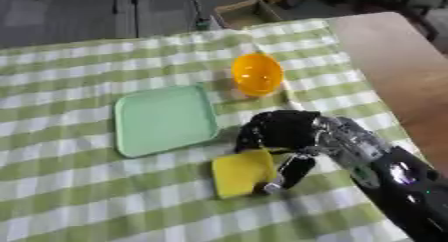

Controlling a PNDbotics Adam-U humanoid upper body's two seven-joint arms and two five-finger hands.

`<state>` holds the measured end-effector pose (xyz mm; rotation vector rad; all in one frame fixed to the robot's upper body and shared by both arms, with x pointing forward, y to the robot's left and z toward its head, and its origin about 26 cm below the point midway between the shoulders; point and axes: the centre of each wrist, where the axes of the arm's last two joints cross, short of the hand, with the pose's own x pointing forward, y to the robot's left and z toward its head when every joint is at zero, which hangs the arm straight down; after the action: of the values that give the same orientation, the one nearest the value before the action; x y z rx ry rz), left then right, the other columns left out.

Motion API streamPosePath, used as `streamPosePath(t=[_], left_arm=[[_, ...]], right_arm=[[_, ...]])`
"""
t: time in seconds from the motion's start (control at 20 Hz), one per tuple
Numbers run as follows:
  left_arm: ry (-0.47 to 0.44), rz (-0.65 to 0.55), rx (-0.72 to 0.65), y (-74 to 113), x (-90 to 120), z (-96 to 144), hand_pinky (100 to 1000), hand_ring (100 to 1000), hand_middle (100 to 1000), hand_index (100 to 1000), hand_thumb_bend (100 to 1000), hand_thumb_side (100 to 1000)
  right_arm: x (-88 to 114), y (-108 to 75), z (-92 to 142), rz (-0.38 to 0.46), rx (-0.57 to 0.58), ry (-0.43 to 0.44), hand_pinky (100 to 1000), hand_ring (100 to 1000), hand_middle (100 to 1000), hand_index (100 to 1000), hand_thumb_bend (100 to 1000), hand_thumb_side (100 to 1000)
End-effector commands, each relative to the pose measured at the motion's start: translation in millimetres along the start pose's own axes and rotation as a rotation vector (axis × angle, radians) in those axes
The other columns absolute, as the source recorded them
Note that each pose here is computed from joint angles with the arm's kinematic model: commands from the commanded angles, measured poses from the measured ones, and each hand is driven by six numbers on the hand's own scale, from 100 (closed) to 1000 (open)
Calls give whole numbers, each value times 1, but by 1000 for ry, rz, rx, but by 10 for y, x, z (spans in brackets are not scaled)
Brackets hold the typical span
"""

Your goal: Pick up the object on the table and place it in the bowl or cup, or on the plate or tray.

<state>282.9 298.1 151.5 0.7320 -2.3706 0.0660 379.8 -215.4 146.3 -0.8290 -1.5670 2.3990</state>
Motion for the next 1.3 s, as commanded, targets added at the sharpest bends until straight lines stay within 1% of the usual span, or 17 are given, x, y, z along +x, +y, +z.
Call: streamPosePath(t=[0.05,0.1,0.25,0.3,0.35,0.4,0.45,0.5,0.65,0.75,0.8,0.9,1.05,1.1,1.15,1.2,1.3], left_arm=[[-33,-2,-1,37,54,-54,568,756,786,850,219,915],[-33,-2,-1,37,54,-54,568,756,786,850,219,915],[-35,-3,-1,39,55,-57,568,756,786,850,219,915],[-35,-3,-1,39,55,-58,568,756,786,851,219,915],[-35,-3,-1,40,55,-58,568,756,786,851,219,915],[-35,-4,-1,41,54,-57,568,756,786,850,219,915],[-34,-5,-2,44,53,-57,568,756,786,850,219,915],[-34,-6,-2,46,52,-56,568,756,786,850,219,915],[-33,-8,-3,48,51,-54,568,756,786,851,219,915],[-31,-8,-5,48,50,-49,568,756,786,850,219,915],[-31,-9,-6,50,49,-48,568,756,786,850,219,915],[-31,-9,-7,52,48,-46,568,756,786,850,219,914],[-32,-1,-16,35,54,-45,567,756,785,850,219,915],[-31,3,-20,28,56,-43,567,756,786,850,219,914],[-32,12,-26,11,62,-42,567,756,786,850,219,914],[-32,19,-31,-2,67,-42,568,756,786,850,218,913],[-36,35,-40,-28,78,-46,568,757,786,851,218,913]], right_arm=[[-32,-12,18,44,-21,19,790,783,695,845,468,640],[-31,-26,23,55,-38,21,790,773,704,845,465,607],[-29,-113,73,61,-94,11,797,766,714,854,466,592],[-32,-160,102,49,-109,5,794,751,719,866,381,600],[-39,-219,139,30,-120,-4,794,751,719,866,381,600],[-51,-313,184,17,-134,-13,800,752,723,868,360,587],[-61,-431,244,9,-150,-23,800,752,723,868,360,587],[-70,-572,309,5,-170,-29,805,750,729,869,364,549],[-91,-943,486,-10,-225,-35,806,746,732,869,374,519],[-117,-1098,551,-36,-250,-30,801,729,728,871,354,503],[-130,-1139,561,-55,-256,-30,793,707,721,877,321,502],[-164,-1179,539,-99,-263,-30,789,705,720,879,301,509],[-236,-1208,351,-136,-246,-38,788,709,723,879,300,500],[-250,-1203,267,-140,-242,-51,793,722,734,880,317,483],[-303,-1198,173,-146,-236,-40,793,722,734,880,317,483],[-350,-1179,86,-148,-229,-24,793,722,739,881,304,445],[-445,-1138,-98,-149,-234,20,797,729,742,881,314,427]])
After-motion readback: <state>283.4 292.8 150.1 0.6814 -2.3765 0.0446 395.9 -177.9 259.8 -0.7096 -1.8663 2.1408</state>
